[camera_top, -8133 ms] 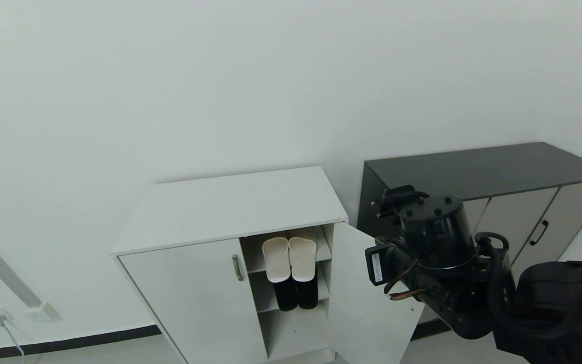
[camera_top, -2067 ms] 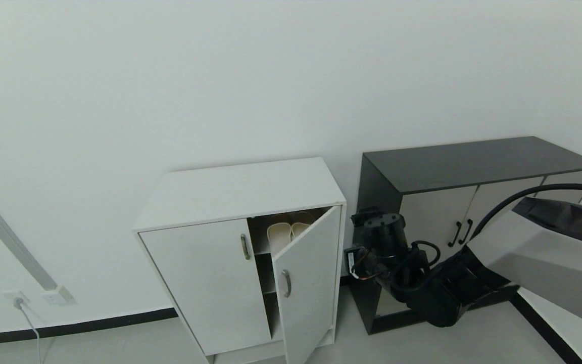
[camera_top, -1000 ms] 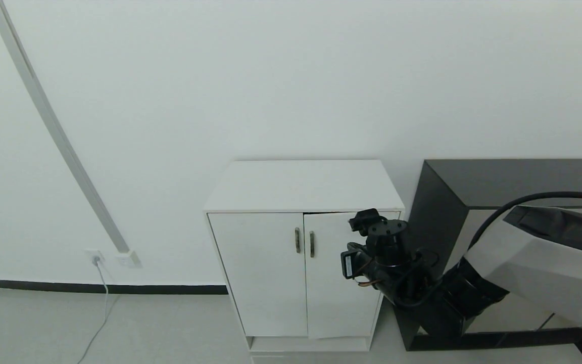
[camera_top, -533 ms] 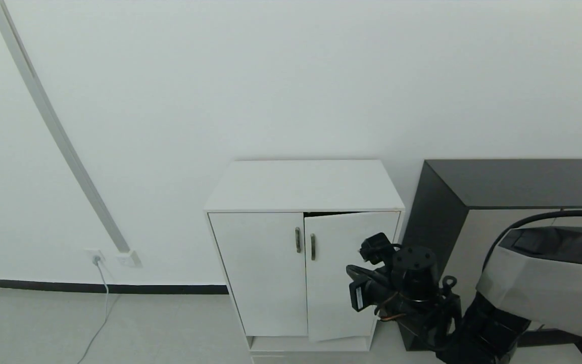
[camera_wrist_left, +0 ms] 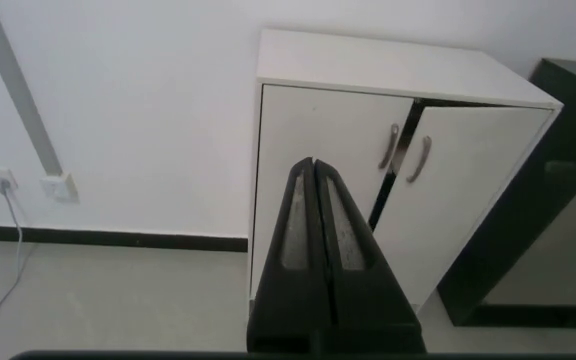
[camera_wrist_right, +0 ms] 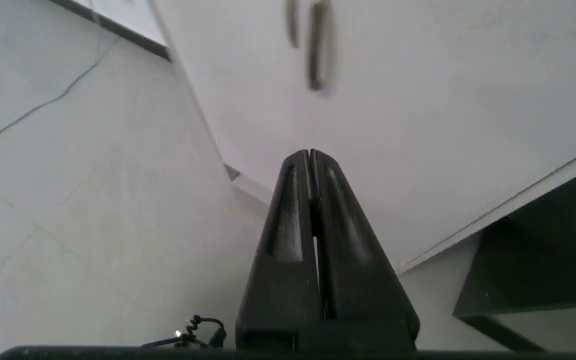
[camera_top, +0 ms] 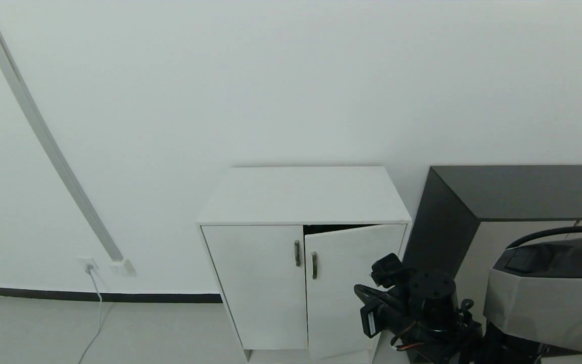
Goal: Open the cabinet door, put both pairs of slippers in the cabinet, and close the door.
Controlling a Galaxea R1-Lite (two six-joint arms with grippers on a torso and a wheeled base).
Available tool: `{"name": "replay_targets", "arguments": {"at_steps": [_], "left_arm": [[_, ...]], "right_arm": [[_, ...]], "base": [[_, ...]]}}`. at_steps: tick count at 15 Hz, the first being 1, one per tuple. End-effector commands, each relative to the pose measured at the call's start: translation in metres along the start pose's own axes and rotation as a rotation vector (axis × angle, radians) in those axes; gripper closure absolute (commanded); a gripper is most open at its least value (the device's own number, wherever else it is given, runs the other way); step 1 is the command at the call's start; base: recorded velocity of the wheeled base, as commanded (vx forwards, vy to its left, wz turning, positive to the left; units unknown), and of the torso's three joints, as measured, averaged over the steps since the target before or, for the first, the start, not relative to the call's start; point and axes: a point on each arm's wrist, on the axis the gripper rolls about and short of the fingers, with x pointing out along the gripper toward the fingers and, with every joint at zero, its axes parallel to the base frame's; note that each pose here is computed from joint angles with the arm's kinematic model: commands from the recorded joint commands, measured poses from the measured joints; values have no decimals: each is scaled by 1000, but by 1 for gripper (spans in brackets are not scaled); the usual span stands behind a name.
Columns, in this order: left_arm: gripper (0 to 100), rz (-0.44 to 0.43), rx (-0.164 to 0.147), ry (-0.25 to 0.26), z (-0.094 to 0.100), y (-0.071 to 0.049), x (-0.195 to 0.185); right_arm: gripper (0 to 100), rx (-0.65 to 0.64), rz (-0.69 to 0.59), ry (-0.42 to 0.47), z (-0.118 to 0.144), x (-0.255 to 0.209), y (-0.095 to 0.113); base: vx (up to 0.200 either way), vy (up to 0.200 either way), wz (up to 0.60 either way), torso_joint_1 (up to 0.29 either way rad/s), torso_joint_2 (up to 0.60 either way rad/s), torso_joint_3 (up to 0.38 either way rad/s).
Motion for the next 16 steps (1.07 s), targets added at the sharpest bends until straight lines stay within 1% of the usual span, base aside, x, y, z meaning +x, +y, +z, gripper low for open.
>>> {"name": "replay_targets", "arguments": {"at_steps": [1,3,5,7,10,13,16], "left_arm": [[100,1,0,1,0,0,0],[100,0,-2,-1,0,0,0],[100,1,0,1,0,0,0],[100,1,0,1,0,0,0],[100,-1,1,1,0,0,0],[100,1,1,1,0,0,0],[100,-1,0,1,0,0,0]], "right_arm": [[100,-4,2,19,-5,0,1],[100,-2,3,37,-12,4,2],[100,0,0,35,-19,16,2],[100,5,-2,9,-17,29,2],[100,23,-45,-30,-13,47,-13],[100,35,-65,-37,-16,65,-27],[100,38,-67,-46,-16,77,-30]], "base": [[200,0,0,2,2,12],[200,0,0,0,5,-5],[0,0,0,0,0,0],[0,0,0,0,0,0],[0,0,0,0,0,0],[0,0,0,0,0,0],[0,0,0,0,0,0]]}}
